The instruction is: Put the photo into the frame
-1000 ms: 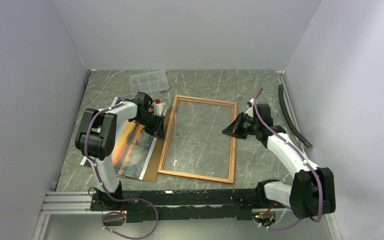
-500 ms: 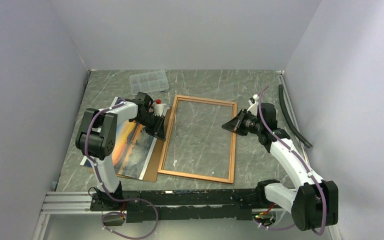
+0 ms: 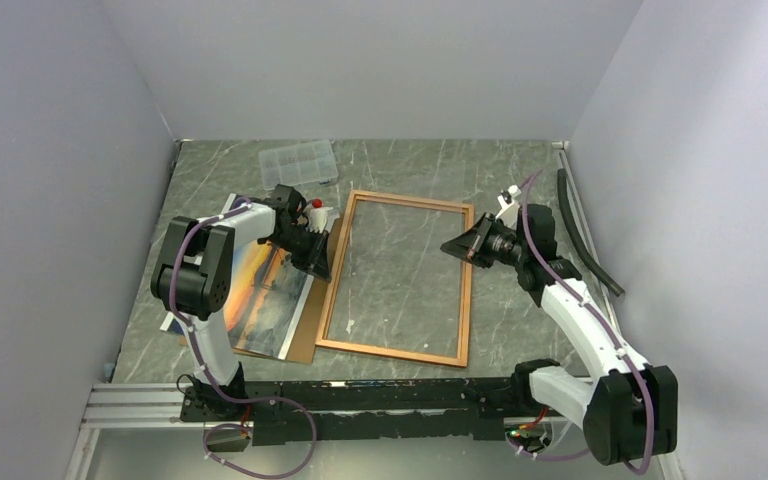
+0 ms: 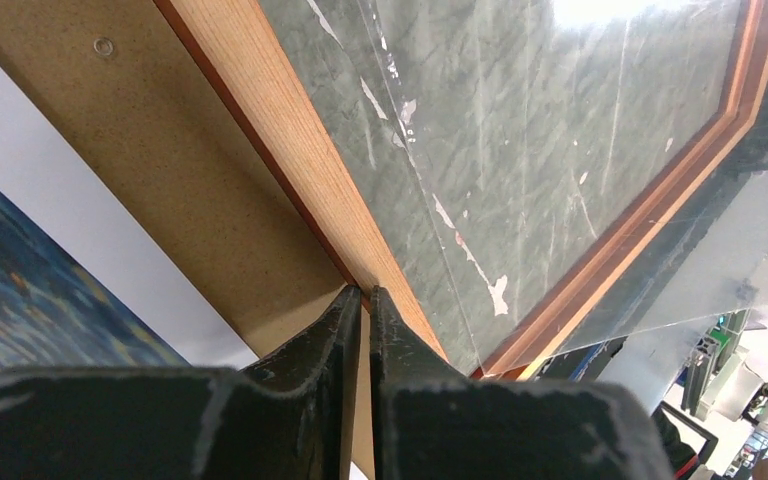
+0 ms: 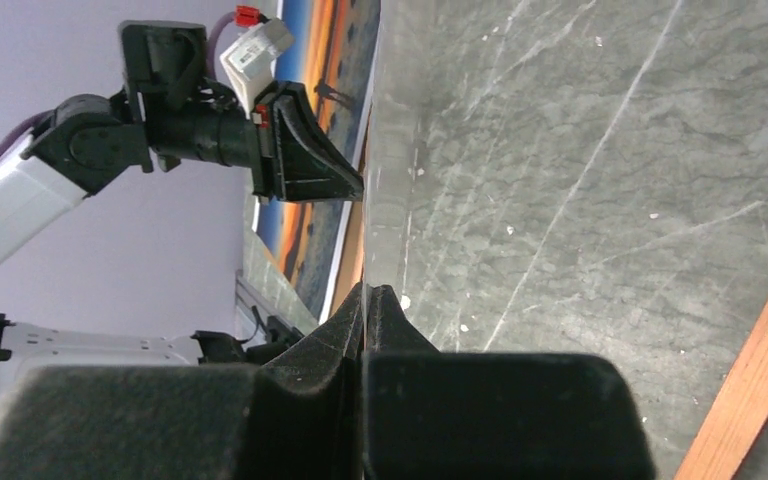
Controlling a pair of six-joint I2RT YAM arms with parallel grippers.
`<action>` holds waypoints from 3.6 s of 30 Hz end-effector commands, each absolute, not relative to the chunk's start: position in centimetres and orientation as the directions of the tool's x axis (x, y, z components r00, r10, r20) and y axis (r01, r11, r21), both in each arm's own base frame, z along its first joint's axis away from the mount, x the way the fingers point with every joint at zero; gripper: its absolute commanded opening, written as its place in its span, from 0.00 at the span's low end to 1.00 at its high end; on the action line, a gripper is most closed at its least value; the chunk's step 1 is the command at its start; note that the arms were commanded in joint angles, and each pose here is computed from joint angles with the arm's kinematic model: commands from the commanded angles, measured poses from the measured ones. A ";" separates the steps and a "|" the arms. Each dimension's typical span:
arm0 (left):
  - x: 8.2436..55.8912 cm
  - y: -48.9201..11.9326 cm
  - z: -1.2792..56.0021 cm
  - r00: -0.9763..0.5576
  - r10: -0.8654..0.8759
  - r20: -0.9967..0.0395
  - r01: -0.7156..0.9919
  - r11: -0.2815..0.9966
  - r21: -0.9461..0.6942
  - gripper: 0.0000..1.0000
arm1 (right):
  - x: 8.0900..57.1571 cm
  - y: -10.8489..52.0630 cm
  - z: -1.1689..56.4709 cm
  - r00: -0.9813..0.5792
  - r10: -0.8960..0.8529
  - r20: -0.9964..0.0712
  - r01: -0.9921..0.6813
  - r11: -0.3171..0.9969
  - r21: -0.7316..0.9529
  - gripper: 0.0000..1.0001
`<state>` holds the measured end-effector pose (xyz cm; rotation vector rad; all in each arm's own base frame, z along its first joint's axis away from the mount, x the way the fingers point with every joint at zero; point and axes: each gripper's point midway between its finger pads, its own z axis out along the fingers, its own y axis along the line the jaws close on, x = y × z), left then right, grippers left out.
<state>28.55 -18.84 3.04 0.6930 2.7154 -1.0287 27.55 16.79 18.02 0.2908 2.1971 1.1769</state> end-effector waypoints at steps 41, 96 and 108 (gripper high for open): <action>27.9 -18.6 2.4 -0.881 0.367 -0.298 0.473 0.665 -0.578 0.03 | 29.0 18.2 22.4 -0.733 0.524 -0.433 -0.215 0.426 0.879 0.00; 28.2 -18.4 2.1 -0.874 0.385 -0.296 0.485 0.667 -0.566 0.03 | 30.0 18.1 15.5 -0.766 0.559 -0.318 -0.065 0.424 0.903 0.00; 28.1 -18.5 1.9 -0.877 0.381 -0.291 0.479 0.666 -0.572 0.03 | 29.0 17.6 13.4 -0.756 0.593 -0.277 -0.007 0.416 0.909 0.00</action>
